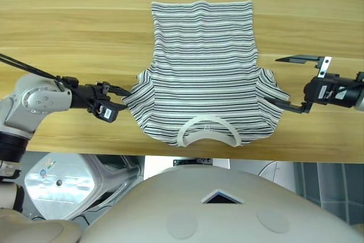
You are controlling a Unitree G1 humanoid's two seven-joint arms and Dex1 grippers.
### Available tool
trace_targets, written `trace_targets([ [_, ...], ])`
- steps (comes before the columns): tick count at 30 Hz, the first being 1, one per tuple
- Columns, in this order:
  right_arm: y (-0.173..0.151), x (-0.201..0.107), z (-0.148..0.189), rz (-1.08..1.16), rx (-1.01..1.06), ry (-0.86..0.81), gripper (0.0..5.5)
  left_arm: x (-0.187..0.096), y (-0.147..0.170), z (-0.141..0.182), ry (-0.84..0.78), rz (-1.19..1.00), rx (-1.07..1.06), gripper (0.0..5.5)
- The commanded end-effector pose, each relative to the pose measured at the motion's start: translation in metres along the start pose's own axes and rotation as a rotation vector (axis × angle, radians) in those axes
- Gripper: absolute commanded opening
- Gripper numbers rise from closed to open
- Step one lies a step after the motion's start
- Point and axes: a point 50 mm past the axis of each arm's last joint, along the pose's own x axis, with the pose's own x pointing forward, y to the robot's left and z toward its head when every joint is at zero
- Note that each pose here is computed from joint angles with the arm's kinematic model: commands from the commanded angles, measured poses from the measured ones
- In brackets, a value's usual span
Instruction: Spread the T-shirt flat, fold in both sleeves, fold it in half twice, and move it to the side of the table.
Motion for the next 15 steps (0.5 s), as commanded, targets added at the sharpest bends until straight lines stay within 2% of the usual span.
trace_targets([
  [1, 0.001, 0.001, 0.003, 0.006, -0.009, -0.008, 4.87, -0.001, 0.005, -0.002, 0.025, -0.003, 0.017, 1.67],
  [10, 0.002, 0.001, 0.005, 0.001, -0.015, -0.019, 4.87, 0.003, -0.003, 0.000, 0.009, -0.051, 0.007, 0.02],
  [14, 0.002, 0.001, 0.005, -0.001, -0.011, -0.014, 4.87, 0.000, 0.003, 0.000, 0.000, -0.015, -0.024, 0.02],
  [15, 0.002, 0.000, 0.004, -0.002, -0.010, -0.013, 4.87, -0.002, 0.007, 0.003, -0.015, 0.004, -0.038, 0.16],
])
